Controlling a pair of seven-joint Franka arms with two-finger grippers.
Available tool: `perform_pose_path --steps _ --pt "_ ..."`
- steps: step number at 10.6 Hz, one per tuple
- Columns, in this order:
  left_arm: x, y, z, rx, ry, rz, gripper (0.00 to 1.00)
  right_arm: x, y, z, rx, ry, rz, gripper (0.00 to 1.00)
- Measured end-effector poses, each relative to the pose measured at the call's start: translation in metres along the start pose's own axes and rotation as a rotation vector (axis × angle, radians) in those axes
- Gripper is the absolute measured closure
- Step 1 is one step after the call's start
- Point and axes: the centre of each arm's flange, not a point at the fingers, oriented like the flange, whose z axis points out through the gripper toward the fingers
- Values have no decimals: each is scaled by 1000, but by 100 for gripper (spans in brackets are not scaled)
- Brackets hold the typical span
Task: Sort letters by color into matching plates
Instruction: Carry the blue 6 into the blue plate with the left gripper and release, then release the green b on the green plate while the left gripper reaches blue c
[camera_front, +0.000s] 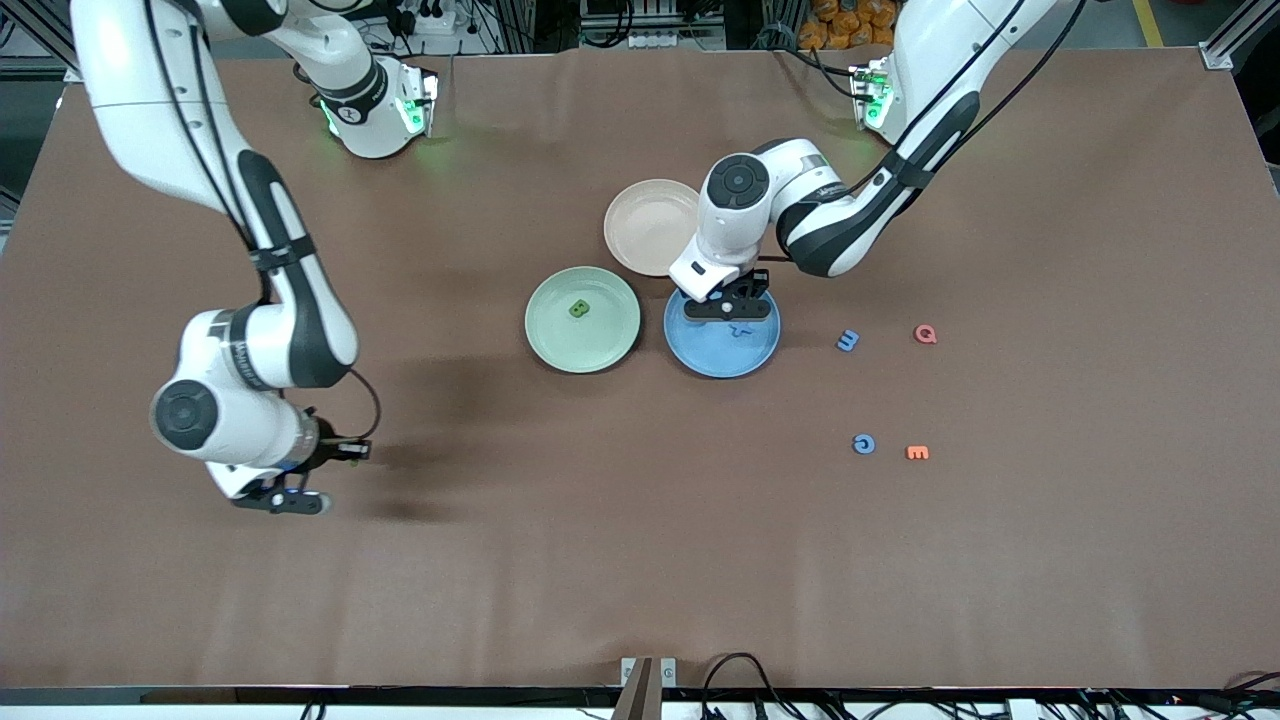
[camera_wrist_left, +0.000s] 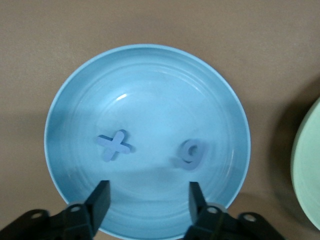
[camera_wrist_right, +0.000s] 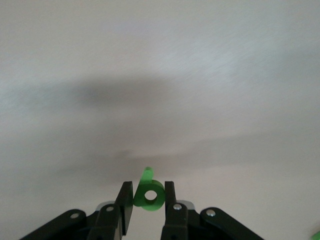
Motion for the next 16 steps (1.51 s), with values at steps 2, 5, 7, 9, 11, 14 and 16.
perform_pose_path --steps 2,5,7,9,11,14,16 --pt "8 -7 0 4 6 -15 6 -23 -52 2 2 -18 12 70" --pt "36 -37 1 14 18 -47 0 -74 -153 0 -12 -50 27 70" --pt "66 -69 -5 7 29 -80 0 -113 -215 2 -15 -72 26 70" --pt "89 -94 -12 -2 44 -113 0 -149 -262 7 -19 -90 22 70" --pt "115 -126 -18 -4 62 -123 0 -185 -298 16 -36 -100 7 70" --pt "148 -181 -26 -2 82 -109 0 -216 -326 27 -48 -116 -10 70" --pt "163 -205 -30 -1 93 -62 0 -225 -334 32 -47 -127 -10 67"
